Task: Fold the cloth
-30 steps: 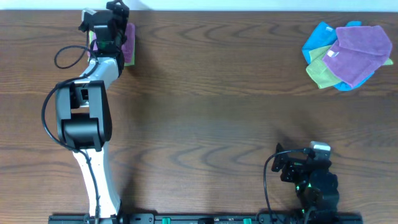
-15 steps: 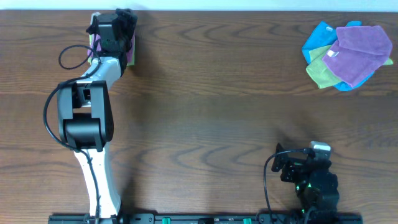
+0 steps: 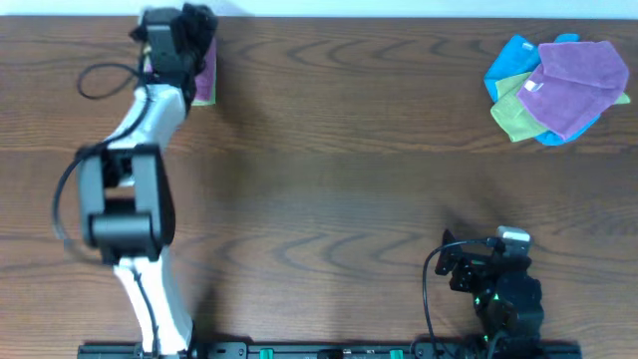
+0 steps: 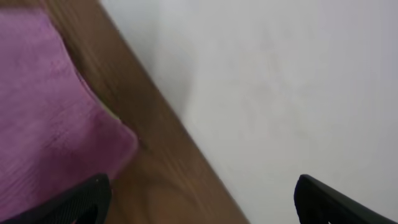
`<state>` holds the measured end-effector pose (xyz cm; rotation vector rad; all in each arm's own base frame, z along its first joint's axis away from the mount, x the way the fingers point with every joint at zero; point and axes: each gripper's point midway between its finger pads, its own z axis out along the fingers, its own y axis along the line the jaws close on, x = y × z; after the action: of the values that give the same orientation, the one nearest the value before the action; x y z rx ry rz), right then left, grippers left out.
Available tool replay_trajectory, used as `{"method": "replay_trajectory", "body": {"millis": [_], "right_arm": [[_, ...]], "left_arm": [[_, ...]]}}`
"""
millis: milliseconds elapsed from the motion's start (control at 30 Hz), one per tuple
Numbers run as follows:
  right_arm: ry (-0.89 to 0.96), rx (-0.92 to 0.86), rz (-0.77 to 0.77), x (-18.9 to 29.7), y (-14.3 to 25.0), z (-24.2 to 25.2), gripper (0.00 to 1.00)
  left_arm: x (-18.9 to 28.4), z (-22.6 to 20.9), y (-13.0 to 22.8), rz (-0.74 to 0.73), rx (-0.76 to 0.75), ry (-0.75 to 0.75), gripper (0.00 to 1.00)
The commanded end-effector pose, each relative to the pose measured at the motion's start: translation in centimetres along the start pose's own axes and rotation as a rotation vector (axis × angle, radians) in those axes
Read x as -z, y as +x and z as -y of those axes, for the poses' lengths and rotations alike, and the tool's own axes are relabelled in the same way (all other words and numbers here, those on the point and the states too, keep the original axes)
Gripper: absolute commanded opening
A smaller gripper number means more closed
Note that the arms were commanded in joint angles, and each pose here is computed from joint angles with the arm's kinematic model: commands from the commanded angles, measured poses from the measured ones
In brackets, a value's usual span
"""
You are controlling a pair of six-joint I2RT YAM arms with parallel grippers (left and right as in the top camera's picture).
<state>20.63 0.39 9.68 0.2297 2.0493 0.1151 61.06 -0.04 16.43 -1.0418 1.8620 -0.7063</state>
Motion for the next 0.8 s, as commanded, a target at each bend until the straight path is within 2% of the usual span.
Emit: {"method": "replay_trajectory", "body": {"millis": [0, 233, 300, 467, 633, 767], "right_arm": [[-0.001, -0.014, -0.001, 0.0, 0.1, 0.0, 0.99], [-0.001, -0.014, -0.001, 0.0, 0.1, 0.0, 0.99], [-0.001, -0.014, -0.001, 0.0, 0.1, 0.0, 0.99], [-0.001, -0.014, -0.001, 0.0, 0.1, 0.0, 0.99], [-0.001, -0.014, -0.001, 0.0, 0.1, 0.0, 0.99], [-0.001, -0.014, -0.001, 0.0, 0.1, 0.0, 0.99]], "left_arm": [[7.6, 5.3, -2.7, 0.03, -0.149, 0.026, 0.95], [21.3, 1.1, -1.6, -0.039, -0.399, -0.313, 0.95], [24.3, -0.2, -1.3, -0.036, -0.443, -0.356, 0.95], [31.2, -5.6, 1.6, -0.034, -0.668, -0.364, 0.95], [35.4, -11.7, 5.4, -0.019, -0.727, -0.339, 0.95], [36.2, -15.4, 8.3, -0.021, -0.72, -0.295, 0.95]]}}
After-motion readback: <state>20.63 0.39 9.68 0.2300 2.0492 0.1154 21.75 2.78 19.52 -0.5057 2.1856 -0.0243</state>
